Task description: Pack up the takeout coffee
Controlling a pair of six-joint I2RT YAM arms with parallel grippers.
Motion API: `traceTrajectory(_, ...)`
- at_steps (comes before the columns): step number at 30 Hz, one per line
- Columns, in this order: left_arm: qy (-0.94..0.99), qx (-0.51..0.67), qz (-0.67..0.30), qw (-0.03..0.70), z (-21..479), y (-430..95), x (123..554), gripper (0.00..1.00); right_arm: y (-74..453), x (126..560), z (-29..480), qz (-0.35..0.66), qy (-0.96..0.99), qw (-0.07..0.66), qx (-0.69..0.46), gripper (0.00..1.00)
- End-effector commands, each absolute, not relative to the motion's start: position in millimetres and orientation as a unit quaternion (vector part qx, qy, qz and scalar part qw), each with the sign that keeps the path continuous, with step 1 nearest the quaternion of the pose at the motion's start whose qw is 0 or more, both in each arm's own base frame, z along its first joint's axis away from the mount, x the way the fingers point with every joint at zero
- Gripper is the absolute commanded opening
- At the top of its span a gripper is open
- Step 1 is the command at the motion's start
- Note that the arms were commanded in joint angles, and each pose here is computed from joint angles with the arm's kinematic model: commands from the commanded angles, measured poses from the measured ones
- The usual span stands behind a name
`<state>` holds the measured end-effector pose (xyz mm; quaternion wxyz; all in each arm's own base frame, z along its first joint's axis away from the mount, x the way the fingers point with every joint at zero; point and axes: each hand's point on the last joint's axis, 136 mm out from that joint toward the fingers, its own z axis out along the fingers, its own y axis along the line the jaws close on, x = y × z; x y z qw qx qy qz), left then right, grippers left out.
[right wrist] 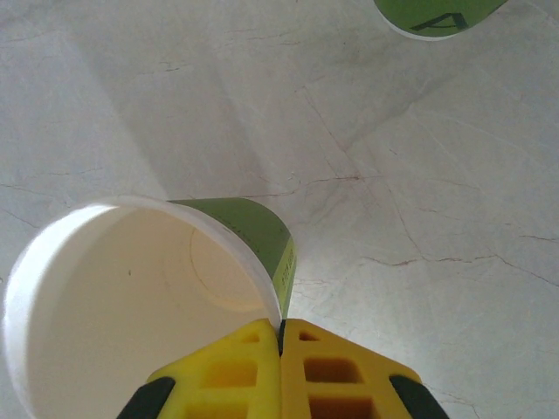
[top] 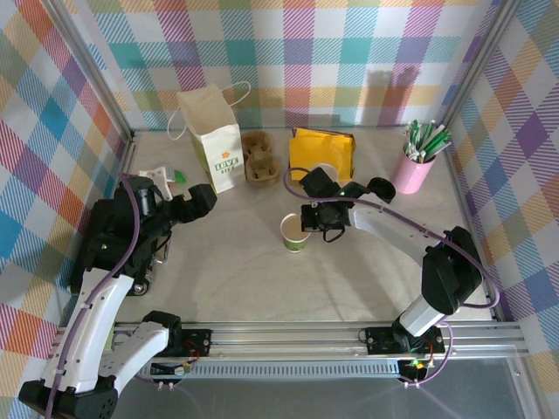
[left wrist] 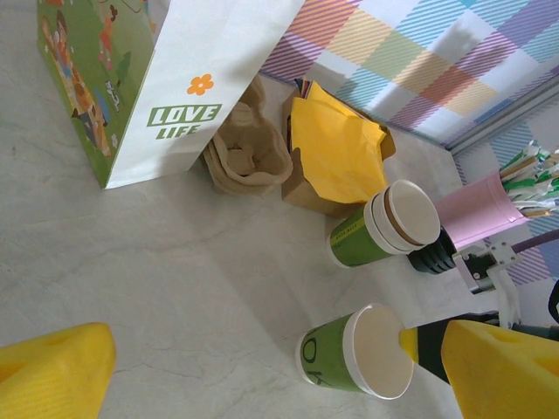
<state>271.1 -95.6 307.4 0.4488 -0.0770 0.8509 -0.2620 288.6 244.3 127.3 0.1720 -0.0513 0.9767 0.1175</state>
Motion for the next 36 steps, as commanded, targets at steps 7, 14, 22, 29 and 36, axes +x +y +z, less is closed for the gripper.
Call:
traceTrajectory(7,0.841,-0.069,-0.270,0.464,318,-98,268,0.95,243,292,132,0.101,0.977,0.177,-0.057,0.23)
traceTrajectory(14,0.839,-0.065,-0.268,0.469,325,-97,265,0.96,227,299,192,0.081,0.969,0.226,-0.060,0.41)
traceTrajectory(22,0.834,-0.060,-0.265,0.481,334,-95,264,0.96,154,326,252,0.036,0.954,0.297,0.007,0.41)
traceTrajectory(29,0.830,-0.058,-0.271,0.483,339,-97,264,0.96,88,373,231,0.017,0.955,0.279,0.101,0.41)
traceTrajectory(36,0.828,-0.059,-0.272,0.486,344,-96,260,0.95,64,415,185,-0.001,0.957,0.254,0.141,0.44)
